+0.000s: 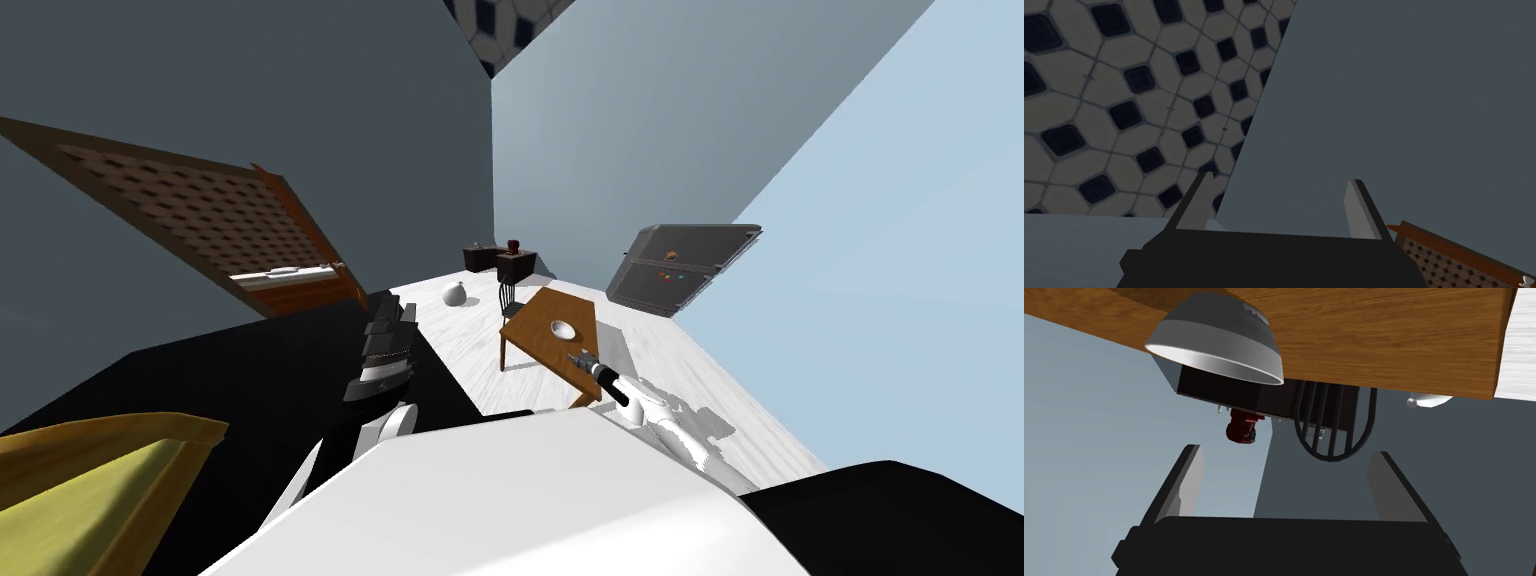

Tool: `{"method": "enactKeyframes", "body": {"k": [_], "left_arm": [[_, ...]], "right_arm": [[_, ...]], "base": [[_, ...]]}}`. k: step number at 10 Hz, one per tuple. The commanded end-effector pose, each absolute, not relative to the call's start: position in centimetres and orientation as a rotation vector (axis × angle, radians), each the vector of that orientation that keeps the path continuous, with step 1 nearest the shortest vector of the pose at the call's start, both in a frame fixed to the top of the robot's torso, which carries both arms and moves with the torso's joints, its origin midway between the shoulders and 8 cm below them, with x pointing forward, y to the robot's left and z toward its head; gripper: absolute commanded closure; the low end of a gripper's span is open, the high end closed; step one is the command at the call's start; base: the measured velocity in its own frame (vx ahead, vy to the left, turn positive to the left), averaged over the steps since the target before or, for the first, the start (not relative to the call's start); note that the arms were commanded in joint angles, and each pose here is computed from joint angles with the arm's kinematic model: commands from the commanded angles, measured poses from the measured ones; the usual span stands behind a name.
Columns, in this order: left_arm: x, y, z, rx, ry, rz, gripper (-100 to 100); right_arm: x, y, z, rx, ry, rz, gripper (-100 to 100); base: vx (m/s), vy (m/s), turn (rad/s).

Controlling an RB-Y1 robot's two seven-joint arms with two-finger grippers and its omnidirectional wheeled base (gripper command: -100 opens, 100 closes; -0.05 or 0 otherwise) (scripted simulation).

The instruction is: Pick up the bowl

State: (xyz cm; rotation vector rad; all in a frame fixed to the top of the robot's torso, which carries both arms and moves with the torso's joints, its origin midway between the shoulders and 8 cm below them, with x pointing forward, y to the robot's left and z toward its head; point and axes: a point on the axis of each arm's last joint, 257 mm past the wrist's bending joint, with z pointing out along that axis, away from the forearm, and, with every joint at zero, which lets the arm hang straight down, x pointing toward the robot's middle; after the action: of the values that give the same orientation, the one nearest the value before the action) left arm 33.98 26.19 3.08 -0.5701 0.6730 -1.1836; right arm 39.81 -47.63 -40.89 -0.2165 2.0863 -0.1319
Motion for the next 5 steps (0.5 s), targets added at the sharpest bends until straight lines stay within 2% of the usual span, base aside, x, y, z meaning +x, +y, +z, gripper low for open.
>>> {"method": "enactKeyframes", "body": {"k": [1,2,5], "left_arm": [[34.0,26.2,3.1,-0.57,0.673,-1.184,0],[34.0,26.2,3.1,-0.57,0.673,-1.183,0],[34.0,26.2,3.1,-0.57,0.673,-1.184,0]], "right_arm": [[38.9,-49.3,-41.8,-0.239,2.121,-0.177,-100],[38.4,-51.1,-42.2,-0.301,2.153,-0.238,-100],[36.7,-54.4,-43.6,-0.34,2.216,-0.319,-100]], "base": [[-0.028,0.002,0.183],[-0.026,0.008,0.307],[-0.021,0.005,0.201]]}}
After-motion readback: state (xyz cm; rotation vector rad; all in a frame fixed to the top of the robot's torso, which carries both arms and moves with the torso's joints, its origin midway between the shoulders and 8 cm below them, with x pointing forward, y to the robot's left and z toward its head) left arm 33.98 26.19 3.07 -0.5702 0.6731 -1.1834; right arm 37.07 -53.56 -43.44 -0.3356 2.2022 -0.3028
